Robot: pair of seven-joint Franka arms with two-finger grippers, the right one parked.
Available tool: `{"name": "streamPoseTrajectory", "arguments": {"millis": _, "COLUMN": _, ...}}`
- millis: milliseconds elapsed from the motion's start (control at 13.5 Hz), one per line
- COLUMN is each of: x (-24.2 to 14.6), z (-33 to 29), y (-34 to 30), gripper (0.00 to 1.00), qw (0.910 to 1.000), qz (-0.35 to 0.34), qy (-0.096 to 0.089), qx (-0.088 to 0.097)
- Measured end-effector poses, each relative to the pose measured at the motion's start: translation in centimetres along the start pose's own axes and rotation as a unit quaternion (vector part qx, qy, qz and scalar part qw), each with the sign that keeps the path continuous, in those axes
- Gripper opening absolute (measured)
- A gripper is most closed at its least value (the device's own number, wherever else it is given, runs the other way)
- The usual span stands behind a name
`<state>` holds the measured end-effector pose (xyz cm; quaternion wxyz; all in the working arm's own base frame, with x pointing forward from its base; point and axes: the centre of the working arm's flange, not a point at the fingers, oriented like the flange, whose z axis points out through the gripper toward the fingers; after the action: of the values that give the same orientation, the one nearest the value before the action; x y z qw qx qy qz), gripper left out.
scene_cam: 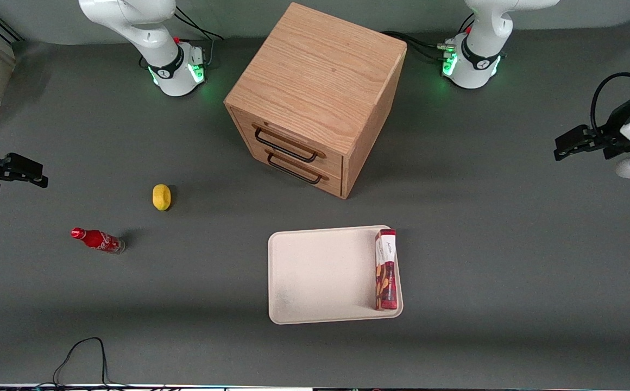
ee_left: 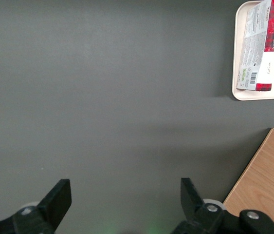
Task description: Place red cookie box on tray
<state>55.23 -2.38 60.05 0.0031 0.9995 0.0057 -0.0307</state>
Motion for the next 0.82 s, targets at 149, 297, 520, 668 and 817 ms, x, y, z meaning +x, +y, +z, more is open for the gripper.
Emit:
{"name": "streamPoseTrajectory", "arguments": {"millis": 149, "x": 0.0, "z": -0.1, "y": -0.1, "gripper": 1.0, "qw": 1.0, "qz": -0.001, "qy": 0.001, "qx": 0.0}}
{"name": "streamPoseTrajectory", "arguments": {"millis": 297, "x": -0.1, "z": -0.3, "y": -0.3, "gripper": 1.0, "qw": 1.0, "qz": -0.002, "qy": 0.002, "qx": -0.001}}
{"name": "streamPoseTrajectory", "arguments": {"millis": 520, "x": 0.0, "z": -0.8, "y": -0.2, "gripper": 1.0, "qw": 0.9999, "qz": 0.007, "qy": 0.01, "qx": -0.001}}
{"name": "streamPoseTrajectory", "arguments": {"millis": 668, "x": 0.0, "z": -1.4, "y": -0.3, "gripper": 1.0, "qw": 0.9997, "qz": 0.017, "qy": 0.016, "qx": -0.001}}
{"name": "streamPoseTrajectory", "arguments": {"millis": 817, "x": 0.0, "z": -1.5, "y": -0.4, "gripper": 1.0, "qw": 0.9997, "qz": 0.017, "qy": 0.017, "qx": -0.002}}
